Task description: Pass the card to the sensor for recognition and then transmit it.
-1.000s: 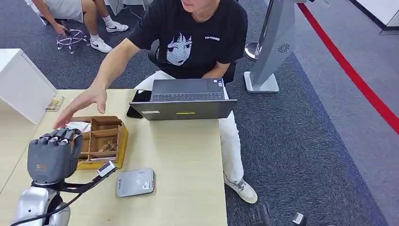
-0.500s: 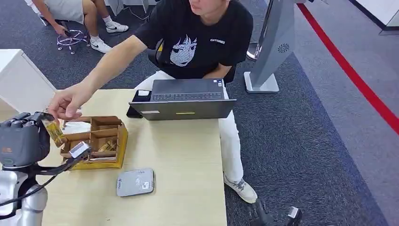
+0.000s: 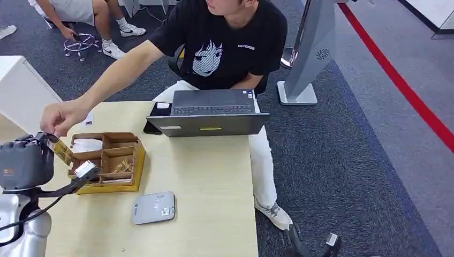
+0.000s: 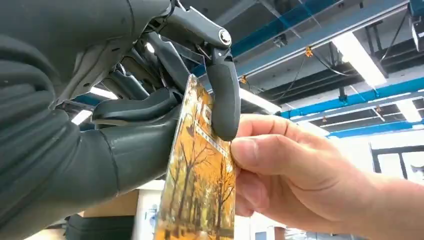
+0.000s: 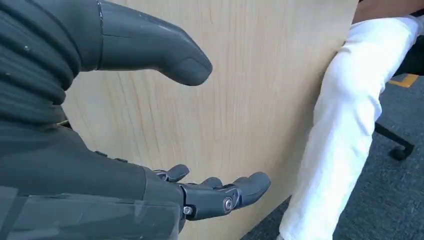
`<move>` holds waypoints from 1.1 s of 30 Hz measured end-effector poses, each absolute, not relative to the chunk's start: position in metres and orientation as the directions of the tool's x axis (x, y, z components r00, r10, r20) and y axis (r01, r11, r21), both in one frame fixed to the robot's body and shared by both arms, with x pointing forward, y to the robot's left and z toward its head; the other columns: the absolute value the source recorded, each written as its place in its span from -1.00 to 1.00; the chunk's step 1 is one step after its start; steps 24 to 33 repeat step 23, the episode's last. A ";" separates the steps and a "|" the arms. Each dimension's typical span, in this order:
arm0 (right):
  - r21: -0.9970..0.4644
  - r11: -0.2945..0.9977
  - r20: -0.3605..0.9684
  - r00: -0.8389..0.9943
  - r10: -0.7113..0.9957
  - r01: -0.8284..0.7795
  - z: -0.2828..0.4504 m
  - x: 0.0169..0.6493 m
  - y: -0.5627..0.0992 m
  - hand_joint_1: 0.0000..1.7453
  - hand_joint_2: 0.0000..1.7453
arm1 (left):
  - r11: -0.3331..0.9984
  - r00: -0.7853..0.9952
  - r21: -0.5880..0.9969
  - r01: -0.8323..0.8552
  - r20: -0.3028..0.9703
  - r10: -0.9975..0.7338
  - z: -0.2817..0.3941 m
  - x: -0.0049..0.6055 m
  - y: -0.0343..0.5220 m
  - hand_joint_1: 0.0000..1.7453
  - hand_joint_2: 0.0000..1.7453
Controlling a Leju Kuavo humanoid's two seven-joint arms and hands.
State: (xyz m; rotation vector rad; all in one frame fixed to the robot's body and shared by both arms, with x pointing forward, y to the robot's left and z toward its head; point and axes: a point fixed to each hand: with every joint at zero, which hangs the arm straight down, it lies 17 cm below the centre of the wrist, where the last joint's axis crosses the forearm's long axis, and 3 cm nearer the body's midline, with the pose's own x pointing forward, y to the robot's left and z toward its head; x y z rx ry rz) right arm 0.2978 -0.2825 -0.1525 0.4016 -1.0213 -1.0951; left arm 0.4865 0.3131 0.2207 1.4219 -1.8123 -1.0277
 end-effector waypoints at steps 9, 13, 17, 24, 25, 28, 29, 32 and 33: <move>0.715 0.445 0.478 0.087 -0.874 0.539 -0.152 0.298 -0.281 -1.00 1.00 | 0.123 -0.236 0.861 -0.493 0.004 -0.972 0.218 0.488 0.314 -1.00 1.00; 0.716 0.443 0.478 0.084 -0.875 0.540 -0.152 0.298 -0.282 -1.00 1.00 | 0.151 -0.241 0.859 -0.489 0.033 -0.970 0.213 0.483 0.315 -1.00 1.00; 0.716 0.442 0.478 0.081 -0.875 0.540 -0.153 0.297 -0.282 -1.00 1.00 | 0.171 -0.244 0.869 -0.463 0.061 -0.968 0.193 0.471 0.313 -1.00 1.00; 0.714 0.428 0.475 0.066 -0.877 0.554 -0.155 0.290 -0.286 -1.00 1.00 | 0.240 -0.240 0.813 -0.531 0.127 -0.962 0.191 0.443 0.320 -1.00 1.00; 0.714 0.428 0.475 0.066 -0.877 0.554 -0.155 0.290 -0.286 -1.00 1.00 | 0.240 -0.240 0.813 -0.531 0.127 -0.962 0.191 0.443 0.320 -1.00 1.00; 0.714 0.428 0.475 0.066 -0.877 0.554 -0.155 0.290 -0.286 -1.00 1.00 | 0.240 -0.240 0.813 -0.531 0.127 -0.962 0.191 0.443 0.320 -1.00 1.00; 0.714 0.428 0.475 0.066 -0.877 0.554 -0.155 0.290 -0.286 -1.00 1.00 | 0.240 -0.240 0.813 -0.531 0.127 -0.962 0.191 0.443 0.320 -1.00 1.00; 0.714 0.428 0.475 0.066 -0.877 0.554 -0.155 0.290 -0.286 -1.00 1.00 | 0.240 -0.240 0.813 -0.531 0.127 -0.962 0.191 0.443 0.320 -1.00 1.00; 0.714 0.428 0.475 0.066 -0.877 0.554 -0.155 0.290 -0.286 -1.00 1.00 | 0.240 -0.240 0.813 -0.531 0.127 -0.962 0.191 0.443 0.320 -1.00 1.00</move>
